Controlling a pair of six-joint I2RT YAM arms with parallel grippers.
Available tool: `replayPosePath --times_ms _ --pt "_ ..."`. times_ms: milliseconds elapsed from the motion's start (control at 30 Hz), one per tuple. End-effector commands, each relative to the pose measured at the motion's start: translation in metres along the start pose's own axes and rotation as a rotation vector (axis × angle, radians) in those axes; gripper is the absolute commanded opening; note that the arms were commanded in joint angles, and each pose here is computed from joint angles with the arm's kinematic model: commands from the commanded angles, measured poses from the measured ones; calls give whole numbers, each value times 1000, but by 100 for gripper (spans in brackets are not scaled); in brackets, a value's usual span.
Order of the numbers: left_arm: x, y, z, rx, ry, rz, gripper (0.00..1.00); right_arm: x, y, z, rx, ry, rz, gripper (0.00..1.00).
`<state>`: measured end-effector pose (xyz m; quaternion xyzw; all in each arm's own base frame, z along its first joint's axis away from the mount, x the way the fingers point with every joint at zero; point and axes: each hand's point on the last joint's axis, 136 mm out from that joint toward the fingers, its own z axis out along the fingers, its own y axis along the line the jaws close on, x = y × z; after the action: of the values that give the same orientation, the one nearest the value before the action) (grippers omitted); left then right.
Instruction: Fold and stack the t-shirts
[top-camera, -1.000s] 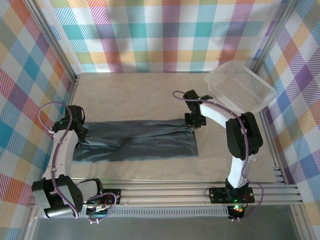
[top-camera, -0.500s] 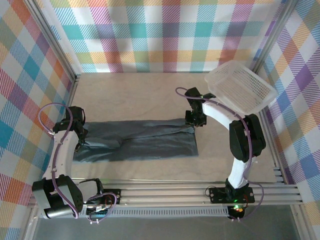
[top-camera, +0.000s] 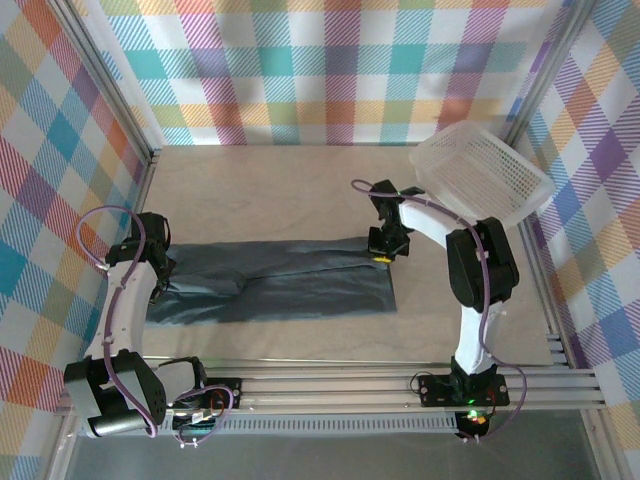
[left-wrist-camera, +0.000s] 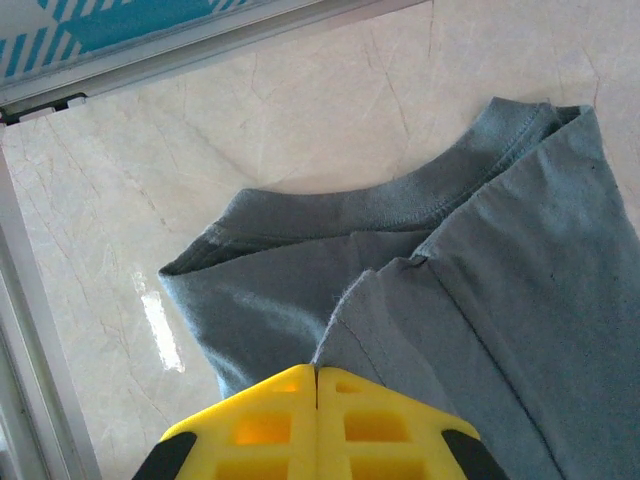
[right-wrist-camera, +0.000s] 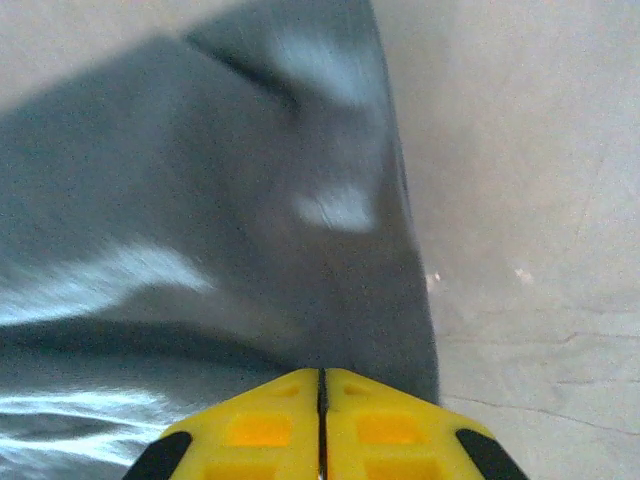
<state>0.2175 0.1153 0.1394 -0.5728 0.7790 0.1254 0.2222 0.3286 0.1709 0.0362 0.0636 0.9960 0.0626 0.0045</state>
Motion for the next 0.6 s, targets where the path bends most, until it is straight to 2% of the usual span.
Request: replayPosePath --times_ms 0,133,233,367,467,567 --pt "-2 13 -5 -34 -25 0 0 27 -13 -3 7 63 -27 6" --pt "3 15 -2 -41 -9 3 0 37 -23 13 39 111 -32 6" --pt "8 17 0 -47 8 10 0 31 -20 12 42 98 -26 7" --pt "19 12 6 -19 55 16 0 15 -14 -5 27 29 -17 18" --pt "26 7 9 -2 95 21 8 4 -10 -21 24 -22 -15 22" --pt "25 -1 7 15 115 26 24 -4 -3 -33 4 -52 -7 27"
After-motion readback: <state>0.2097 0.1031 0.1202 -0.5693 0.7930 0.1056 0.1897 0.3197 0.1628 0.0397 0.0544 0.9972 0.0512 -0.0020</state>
